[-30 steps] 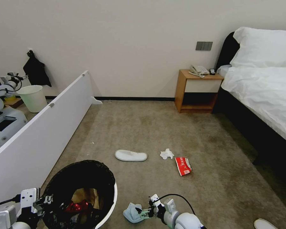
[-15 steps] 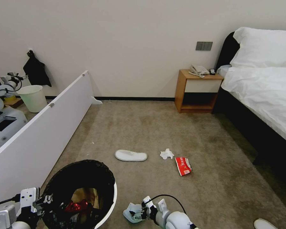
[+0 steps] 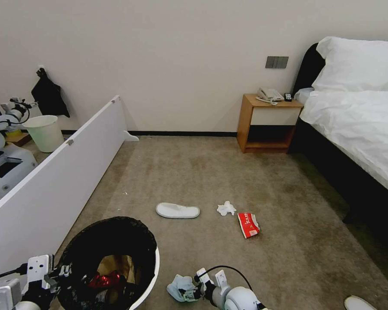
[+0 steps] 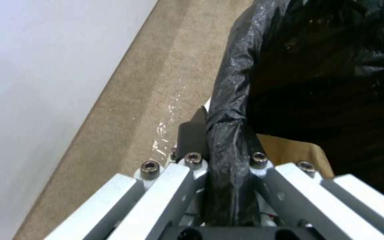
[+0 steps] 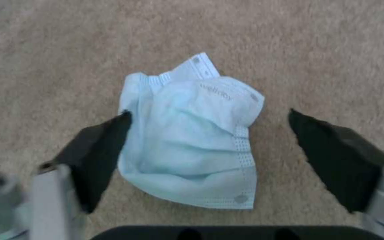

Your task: Pick up the trash bin, then pick up the garbage from the floor and place it into the trash bin.

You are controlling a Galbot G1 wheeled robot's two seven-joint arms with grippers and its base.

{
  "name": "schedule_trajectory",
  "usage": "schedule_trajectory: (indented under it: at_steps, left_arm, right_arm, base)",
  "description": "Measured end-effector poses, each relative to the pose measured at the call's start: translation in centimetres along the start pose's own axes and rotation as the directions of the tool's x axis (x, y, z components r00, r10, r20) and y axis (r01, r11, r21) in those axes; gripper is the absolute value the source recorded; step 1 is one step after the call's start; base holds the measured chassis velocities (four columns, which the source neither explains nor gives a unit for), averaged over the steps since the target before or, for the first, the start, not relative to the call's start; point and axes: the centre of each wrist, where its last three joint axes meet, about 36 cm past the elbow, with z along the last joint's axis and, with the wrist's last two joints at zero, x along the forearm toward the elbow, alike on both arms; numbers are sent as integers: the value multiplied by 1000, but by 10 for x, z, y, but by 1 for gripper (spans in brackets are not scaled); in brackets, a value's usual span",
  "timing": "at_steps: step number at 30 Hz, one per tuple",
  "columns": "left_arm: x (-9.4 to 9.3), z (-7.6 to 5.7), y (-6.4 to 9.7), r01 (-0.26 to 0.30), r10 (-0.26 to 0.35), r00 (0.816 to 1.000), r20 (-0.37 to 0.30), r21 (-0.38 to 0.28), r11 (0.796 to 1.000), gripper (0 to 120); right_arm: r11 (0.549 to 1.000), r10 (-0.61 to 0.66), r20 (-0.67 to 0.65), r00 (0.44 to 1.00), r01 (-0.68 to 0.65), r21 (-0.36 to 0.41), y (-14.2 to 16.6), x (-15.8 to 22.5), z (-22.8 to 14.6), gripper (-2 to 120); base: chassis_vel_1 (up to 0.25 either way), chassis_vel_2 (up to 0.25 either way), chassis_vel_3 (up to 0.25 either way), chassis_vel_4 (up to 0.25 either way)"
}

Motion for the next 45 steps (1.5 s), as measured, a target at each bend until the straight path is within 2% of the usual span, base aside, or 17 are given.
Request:
schedule_trajectory:
  at_steps: [1, 2, 4, 5, 7, 8, 10, 14, 16, 20, 21, 23, 24, 45]
  left_arm:
    - [0, 0, 0, 0, 0, 1000, 0, 0, 1000, 3]
    - [0, 0, 0, 0, 0, 1000, 0, 0, 1000, 3]
    - [0, 0, 0, -1, 1, 1000, 0, 0, 1000, 3]
    - [0, 0, 0, -1, 1, 1000, 0, 0, 1000, 3]
    - [0, 0, 0, -1, 1, 1000, 1, 0, 1000, 3]
    - [0, 0, 0, -1, 1, 1000, 1, 0, 1000, 3]
    - [0, 0, 0, -2, 2, 1000, 1, -1, 1000, 3]
    - [0, 0, 0, -3, 3, 1000, 2, -2, 1000, 3]
    - [0, 0, 0, -4, 4, 1000, 3, -2, 1000, 3]
    - [-1, 0, 0, -5, 5, 1000, 3, -1, 1000, 3]
    - [-1, 0, 0, -5, 5, 1000, 3, -1, 1000, 3]
    - [-1, 0, 0, -6, 6, 1000, 3, -1, 1000, 3]
    - [-2, 0, 0, -6, 6, 1000, 2, 0, 1000, 3]
    - [-5, -1, 2, -9, 8, 1000, 3, 3, 1000, 3]
  right_arm:
    - [1000, 0, -4, 1000, 0, -3, -1, -1, 1, 81]
    - [1000, 0, -4, 1000, 0, -3, -1, -1, 1, 81]
    - [1000, 2, -12, 1000, -2, -10, -3, -4, 2, 69]
    - [1000, 2, -12, 1000, -2, -10, -3, -4, 2, 69]
    - [1000, 5, -21, 1000, -5, -16, -5, -7, 5, 59]
    - [1000, 5, -21, 1000, -5, -16, -5, -7, 5, 59]
    - [1000, 7, -24, 1000, -8, -18, -7, -8, 5, 47]
    - [1000, 9, -27, 1000, -10, -20, -9, -8, 5, 37]
    - [1000, 12, -30, 999, -12, -22, -11, -9, 6, 25]
    - [1000, 10, -33, 999, -11, -24, -12, -10, 6, 17]
    - [1000, 8, -39, 999, -9, -25, -13, -11, 7, 9]
    - [1000, 7, -43, 999, -8, -24, -14, -13, 7, 5]
    - [1000, 8, -46, 999, -9, -23, -16, -14, 7, 0]
    - [1000, -13, 15, 1000, 13, 8, -15, -3, -7, 0]
  base:
    - [0, 0, 0, 0]
    - [0, 0, 0, 0]
    - [0, 0, 0, 0]
    - [0, 0, 0, 0]
    - [0, 0, 0, 0]
    - [0, 0, 0, 0]
    - [0, 0, 0, 0]
    - [0, 0, 0, 0]
    - [0, 0, 0, 0]
    - [0, 0, 0, 0]
    - [0, 0, 0, 0]
    - [0, 0, 0, 0]
    - [0, 0, 0, 0]
    - [0, 0, 0, 0]
